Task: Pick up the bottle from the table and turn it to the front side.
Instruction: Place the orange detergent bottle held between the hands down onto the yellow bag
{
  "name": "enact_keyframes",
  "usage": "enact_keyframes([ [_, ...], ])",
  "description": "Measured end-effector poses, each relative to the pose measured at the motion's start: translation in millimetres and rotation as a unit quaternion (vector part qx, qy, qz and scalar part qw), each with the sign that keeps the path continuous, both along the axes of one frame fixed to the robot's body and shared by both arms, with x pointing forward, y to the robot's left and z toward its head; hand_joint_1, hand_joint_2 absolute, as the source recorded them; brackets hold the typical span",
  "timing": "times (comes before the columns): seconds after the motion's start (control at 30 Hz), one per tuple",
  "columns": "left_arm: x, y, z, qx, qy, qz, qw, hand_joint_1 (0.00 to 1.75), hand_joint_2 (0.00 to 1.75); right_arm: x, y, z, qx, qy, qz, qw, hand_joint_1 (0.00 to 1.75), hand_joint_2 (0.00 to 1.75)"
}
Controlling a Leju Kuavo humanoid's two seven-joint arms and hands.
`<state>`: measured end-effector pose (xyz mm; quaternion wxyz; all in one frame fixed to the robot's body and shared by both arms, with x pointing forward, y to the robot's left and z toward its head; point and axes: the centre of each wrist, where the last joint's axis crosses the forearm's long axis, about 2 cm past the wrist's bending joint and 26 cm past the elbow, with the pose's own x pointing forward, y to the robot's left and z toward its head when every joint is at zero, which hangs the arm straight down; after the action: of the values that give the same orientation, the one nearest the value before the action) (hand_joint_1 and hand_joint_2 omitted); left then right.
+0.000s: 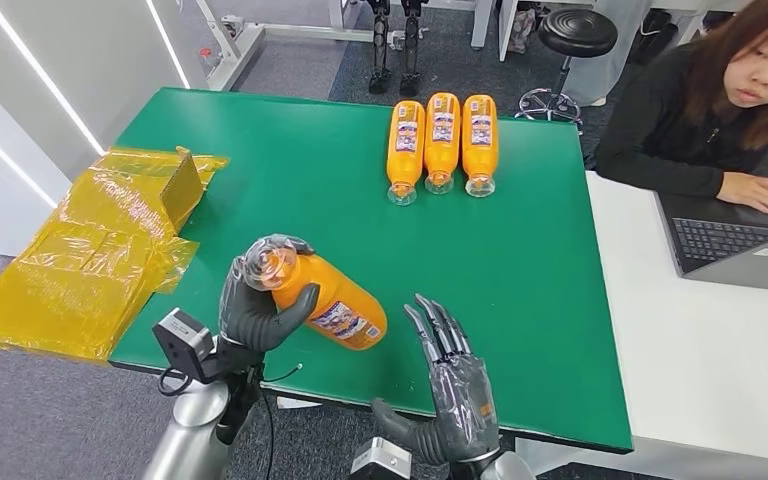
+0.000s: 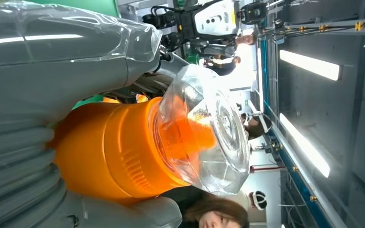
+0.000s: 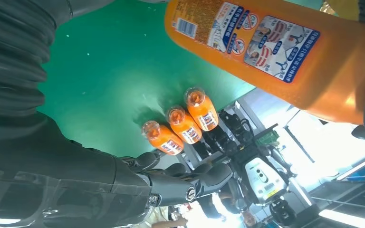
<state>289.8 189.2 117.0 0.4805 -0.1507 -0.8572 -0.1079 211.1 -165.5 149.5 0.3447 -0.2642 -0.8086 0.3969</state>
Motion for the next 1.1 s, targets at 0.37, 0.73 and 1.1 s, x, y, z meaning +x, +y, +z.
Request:
enact_keyframes([
  [0.37,32.1,43.9,25.2,0.342,-0.156,0.217,0.901,1.75,1.75,3.8,0.6,-3.0,0.016,0.005,0.016,1.0,0.0,1.75],
  [0.73,72.9,97.6,33.8,0.595,-0.222,0.332,0.697,1.75,1.75,10.1,-4.7,-7.2,0.037,0.002,0.033,0.999,0.0,1.75],
  [1.1,100.8,139.8,-2.9,0.739,-0.135,0.295,0.591,1.75,1.75,13.6,-11.2,-11.2,0.043,0.001,0.047,0.998,0.0,1.75],
])
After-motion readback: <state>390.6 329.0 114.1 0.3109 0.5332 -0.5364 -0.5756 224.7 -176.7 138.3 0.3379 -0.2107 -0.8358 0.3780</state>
